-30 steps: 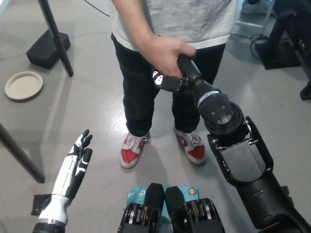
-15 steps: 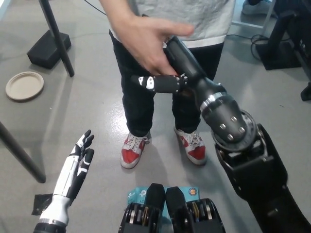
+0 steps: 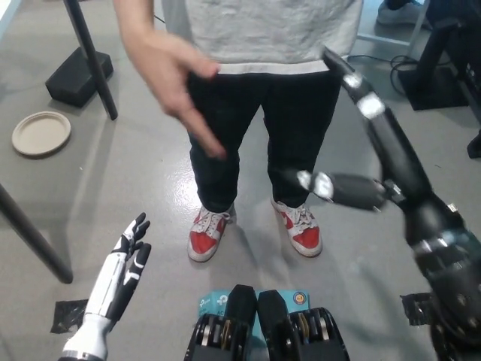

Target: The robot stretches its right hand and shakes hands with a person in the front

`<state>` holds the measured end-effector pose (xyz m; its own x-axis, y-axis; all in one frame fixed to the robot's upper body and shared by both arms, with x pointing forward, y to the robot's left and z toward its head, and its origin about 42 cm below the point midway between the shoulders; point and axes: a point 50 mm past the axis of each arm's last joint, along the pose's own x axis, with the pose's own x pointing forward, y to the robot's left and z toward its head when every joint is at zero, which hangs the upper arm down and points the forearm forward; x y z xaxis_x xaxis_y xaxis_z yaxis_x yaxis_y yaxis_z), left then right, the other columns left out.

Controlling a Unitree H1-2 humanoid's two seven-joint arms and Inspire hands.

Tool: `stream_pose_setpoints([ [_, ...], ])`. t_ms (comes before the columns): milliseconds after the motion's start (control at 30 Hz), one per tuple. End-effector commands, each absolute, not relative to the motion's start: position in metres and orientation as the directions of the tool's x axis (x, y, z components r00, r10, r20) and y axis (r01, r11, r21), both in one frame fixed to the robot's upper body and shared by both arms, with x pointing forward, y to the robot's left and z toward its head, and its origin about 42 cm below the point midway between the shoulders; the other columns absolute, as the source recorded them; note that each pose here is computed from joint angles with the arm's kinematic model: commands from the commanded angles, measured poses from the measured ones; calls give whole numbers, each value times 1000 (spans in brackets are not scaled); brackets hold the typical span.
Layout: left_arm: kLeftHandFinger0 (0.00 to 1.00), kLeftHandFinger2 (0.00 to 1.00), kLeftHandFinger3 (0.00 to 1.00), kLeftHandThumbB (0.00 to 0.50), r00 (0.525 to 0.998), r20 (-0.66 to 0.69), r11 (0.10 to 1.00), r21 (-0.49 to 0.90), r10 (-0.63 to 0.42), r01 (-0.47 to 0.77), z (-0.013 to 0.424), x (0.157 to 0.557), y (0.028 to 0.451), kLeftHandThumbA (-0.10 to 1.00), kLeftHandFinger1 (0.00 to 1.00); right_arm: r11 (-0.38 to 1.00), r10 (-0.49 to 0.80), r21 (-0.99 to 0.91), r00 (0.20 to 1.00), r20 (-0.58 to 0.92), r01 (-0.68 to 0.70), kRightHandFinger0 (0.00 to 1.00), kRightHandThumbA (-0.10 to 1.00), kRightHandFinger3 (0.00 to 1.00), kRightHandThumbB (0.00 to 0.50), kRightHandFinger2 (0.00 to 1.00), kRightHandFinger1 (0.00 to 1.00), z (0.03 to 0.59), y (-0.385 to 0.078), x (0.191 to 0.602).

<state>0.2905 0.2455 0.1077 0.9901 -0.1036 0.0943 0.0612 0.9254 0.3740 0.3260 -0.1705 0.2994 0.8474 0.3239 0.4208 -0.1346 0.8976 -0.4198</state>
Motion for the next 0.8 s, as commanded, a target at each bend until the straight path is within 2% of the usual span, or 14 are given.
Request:
stream_pose_setpoints([
  [0,1000,1000,1000,50,985,123,910,411,-118,58,118,292,247,1000,1000,917,272,-389,857,437,-92,1000,1000,1000,497,1000,1000,288,-195,321],
  [133,1000,1000,1000,35,984,138,910,411,-113,47,121,296,247,1000,1000,932,224,-351,907,355,-93,1000,946,1000,469,1000,1000,240,-219,324],
  [200,1000,1000,1000,47,985,137,912,407,-109,45,120,297,248,1000,1000,947,202,-299,938,283,-114,1000,890,1000,403,1000,1000,212,-226,325],
  [267,1000,1000,1000,42,985,134,917,395,-107,46,119,297,247,1000,1000,951,186,-287,959,216,-120,1000,902,1000,350,1000,1000,184,-235,327],
  [333,1000,1000,1000,39,986,136,918,394,-98,37,118,296,248,1000,1000,953,183,-273,968,174,-131,1000,946,1000,314,1000,1000,168,-236,333],
  [367,1000,1000,1000,38,986,136,918,395,-97,35,118,295,249,1000,1000,952,183,-276,970,163,-133,1000,969,1000,313,1000,1000,163,-236,335],
  [400,1000,1000,1000,28,985,143,919,394,-94,31,117,295,249,1000,1000,952,187,-271,972,144,-143,1000,994,1000,266,1000,1000,156,-236,336],
  [500,1000,1000,1000,55,985,149,929,369,-88,27,116,295,248,1000,1000,966,189,-195,979,73,-172,1000,1000,1000,270,1000,1000,136,-239,339],
  [600,1000,1000,1000,34,985,150,928,372,-86,25,114,296,249,1000,1000,968,187,-186,980,73,-171,1000,1000,1000,277,1000,1000,130,-239,339],
  [667,1000,1000,1000,39,984,158,931,364,-87,24,115,297,249,1000,1000,968,185,-182,981,65,-170,1000,1000,1000,306,1000,1000,128,-239,340],
  [767,1000,1000,1000,41,985,155,932,362,-81,20,116,297,251,1000,1000,969,187,-178,980,69,-172,1000,1000,1000,304,1000,1000,126,-237,341],
])
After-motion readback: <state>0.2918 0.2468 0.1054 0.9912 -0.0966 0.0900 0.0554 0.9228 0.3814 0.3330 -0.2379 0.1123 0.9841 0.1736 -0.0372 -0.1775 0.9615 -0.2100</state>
